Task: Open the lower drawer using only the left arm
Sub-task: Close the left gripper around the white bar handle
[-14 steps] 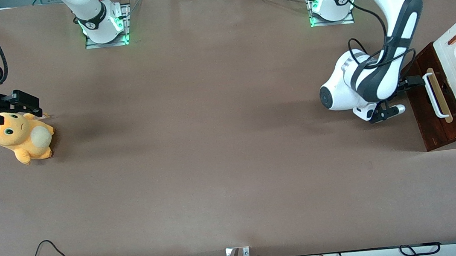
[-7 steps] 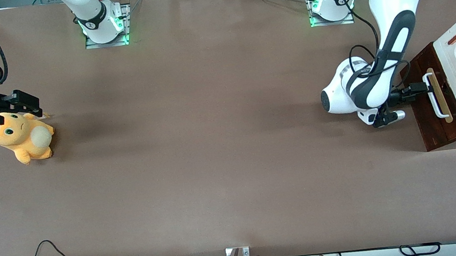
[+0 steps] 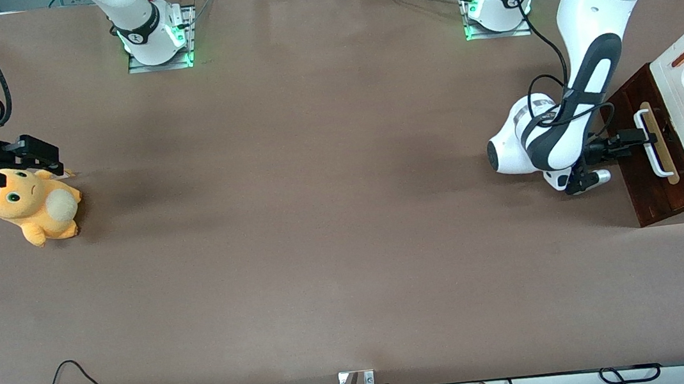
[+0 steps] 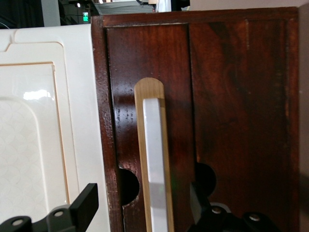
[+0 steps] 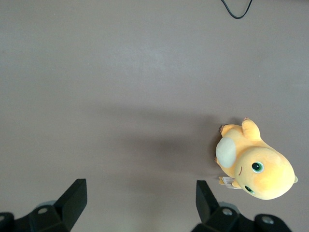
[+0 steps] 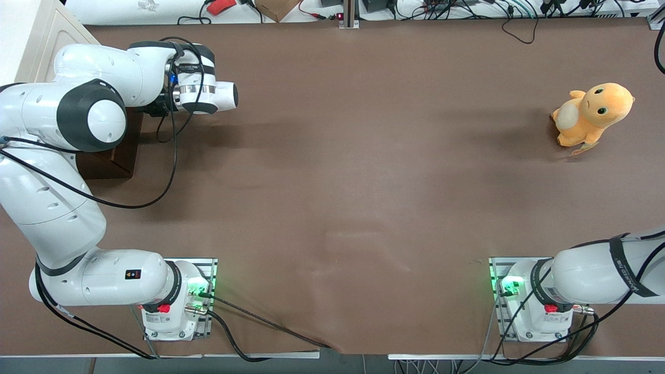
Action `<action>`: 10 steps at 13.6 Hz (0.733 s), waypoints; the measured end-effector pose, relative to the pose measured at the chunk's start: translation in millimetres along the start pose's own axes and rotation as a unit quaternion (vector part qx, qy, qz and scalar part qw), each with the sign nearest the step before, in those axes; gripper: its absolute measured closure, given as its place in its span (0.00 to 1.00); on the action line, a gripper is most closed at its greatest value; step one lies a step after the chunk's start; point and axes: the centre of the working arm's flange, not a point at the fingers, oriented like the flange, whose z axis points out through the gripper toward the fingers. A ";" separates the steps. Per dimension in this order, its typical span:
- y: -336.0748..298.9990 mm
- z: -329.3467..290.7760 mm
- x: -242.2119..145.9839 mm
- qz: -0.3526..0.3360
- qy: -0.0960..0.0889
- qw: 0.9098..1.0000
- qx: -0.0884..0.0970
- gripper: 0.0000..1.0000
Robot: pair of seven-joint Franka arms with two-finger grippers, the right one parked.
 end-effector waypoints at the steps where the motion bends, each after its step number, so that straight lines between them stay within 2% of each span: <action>1: 2.0 3.1 -0.9 -0.004 -0.003 1.000 0.005 0.16; 2: 5.7 5.3 -2.1 -0.006 -0.004 1.000 0.010 0.22; 4: 14.4 10.5 -3.8 -0.011 -0.002 1.000 0.019 0.26; 5: 18.9 12.5 -5.4 -0.012 -0.003 1.000 0.023 0.37; 6: 22.1 13.6 -7.1 -0.015 -0.005 0.999 0.028 0.37; 8: 26.7 14.1 -9.3 -0.017 -0.007 0.999 0.033 0.44; 10: 26.5 14.6 -9.4 -0.019 -0.006 0.999 0.037 0.45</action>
